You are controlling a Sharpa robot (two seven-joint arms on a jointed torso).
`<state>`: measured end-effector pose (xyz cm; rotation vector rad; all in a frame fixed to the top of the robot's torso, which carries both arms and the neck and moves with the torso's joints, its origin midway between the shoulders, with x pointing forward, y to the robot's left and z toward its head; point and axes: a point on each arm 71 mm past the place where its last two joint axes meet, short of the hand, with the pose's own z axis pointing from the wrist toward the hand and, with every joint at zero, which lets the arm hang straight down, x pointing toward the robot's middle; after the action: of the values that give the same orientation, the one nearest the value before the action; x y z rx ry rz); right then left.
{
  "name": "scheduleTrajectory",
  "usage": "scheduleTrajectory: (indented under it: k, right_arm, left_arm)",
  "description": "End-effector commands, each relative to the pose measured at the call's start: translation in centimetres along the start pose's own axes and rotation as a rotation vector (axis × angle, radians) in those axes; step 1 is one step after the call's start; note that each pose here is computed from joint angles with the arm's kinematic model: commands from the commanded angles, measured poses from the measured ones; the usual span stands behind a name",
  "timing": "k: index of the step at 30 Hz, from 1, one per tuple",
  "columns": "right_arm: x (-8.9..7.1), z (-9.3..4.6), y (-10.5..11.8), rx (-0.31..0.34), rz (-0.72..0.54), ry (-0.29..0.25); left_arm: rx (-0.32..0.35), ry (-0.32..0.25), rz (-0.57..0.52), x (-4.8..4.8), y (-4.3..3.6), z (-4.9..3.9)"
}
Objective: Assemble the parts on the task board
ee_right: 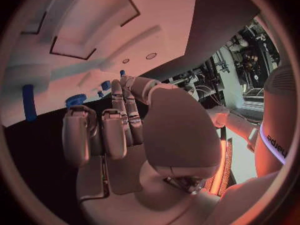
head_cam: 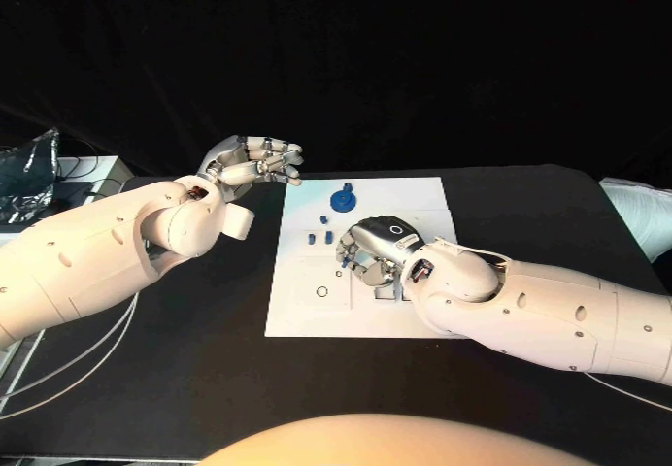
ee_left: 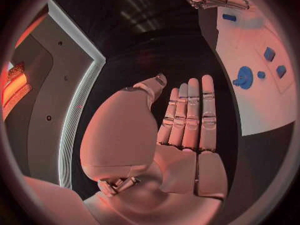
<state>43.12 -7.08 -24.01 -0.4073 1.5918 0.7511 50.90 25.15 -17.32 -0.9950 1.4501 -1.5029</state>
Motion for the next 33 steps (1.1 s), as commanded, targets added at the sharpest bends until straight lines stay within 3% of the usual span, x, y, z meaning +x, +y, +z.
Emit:
scheduleTrajectory:
  k: [1, 16, 33]
  right_arm:
    - [0.52, 0.16, 0.23, -0.004, -0.034, 0.03]
    - [1.39, 0.65, 0.34, 0.017, -0.057, 0.035]
    - [1.44, 0.46, 1.07, -0.009, -0.049, 0.039]
  left_arm:
    - [0.01, 0.002, -0.01, 0.21, -0.11, 0.02]
    - [0.007, 0.009, -0.012, 0.27, -0.16, -0.06]
    - [-0.003, 0.008, -0.01, 0.0, -0.1, -0.18]
